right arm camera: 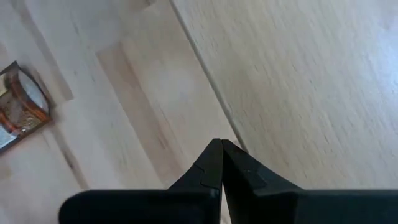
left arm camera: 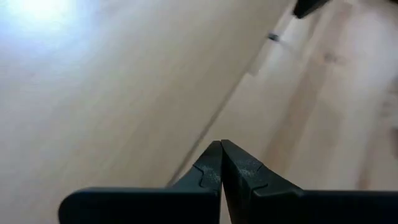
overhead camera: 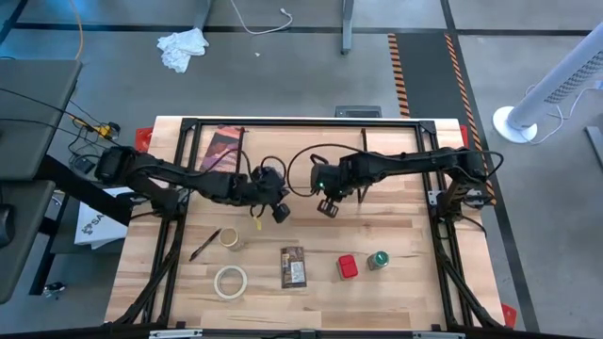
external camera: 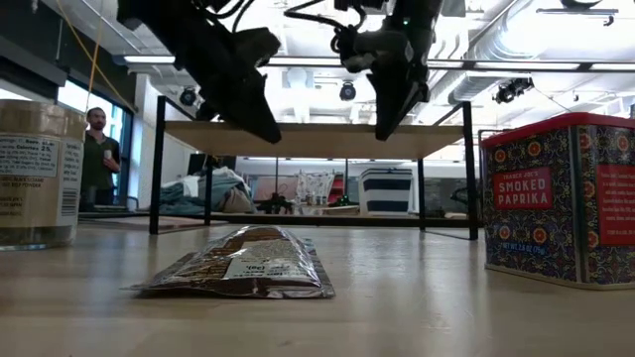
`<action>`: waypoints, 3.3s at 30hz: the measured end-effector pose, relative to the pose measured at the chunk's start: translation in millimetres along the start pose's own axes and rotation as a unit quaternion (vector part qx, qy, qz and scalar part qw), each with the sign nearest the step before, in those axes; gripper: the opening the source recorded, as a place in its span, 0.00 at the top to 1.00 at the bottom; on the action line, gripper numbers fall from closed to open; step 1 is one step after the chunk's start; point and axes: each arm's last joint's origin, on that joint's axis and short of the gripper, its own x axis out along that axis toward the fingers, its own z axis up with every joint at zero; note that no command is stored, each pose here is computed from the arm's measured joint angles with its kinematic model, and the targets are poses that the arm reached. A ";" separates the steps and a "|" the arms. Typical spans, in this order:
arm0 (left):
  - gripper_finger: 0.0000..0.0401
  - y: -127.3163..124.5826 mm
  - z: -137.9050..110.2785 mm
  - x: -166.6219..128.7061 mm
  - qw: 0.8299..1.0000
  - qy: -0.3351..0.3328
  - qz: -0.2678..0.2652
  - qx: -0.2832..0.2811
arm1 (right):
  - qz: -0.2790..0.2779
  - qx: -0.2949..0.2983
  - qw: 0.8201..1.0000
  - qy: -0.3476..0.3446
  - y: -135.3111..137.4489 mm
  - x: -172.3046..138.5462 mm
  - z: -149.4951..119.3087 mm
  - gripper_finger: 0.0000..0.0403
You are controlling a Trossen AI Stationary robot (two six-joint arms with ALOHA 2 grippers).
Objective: Shelf spices
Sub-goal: Adjust the shelf, then adjust the seasoning bottles, cans and bags
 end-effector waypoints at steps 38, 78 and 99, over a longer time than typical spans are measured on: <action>1.00 -10.2 -104.9 -112.7 0.944 0.312 0.014 -0.103 | 0.072 -0.025 0.996 -0.050 57.4 -93.4 -57.0 1.00; 1.00 -64.6 -124.2 -36.7 0.954 0.281 -0.074 -0.075 | 0.050 0.314 0.937 0.142 52.5 -23.5 -232.6 1.00; 1.00 -89.3 -130.3 9.5 0.949 0.244 -0.160 -0.122 | 0.173 0.398 0.901 0.022 71.1 2.4 -213.0 1.00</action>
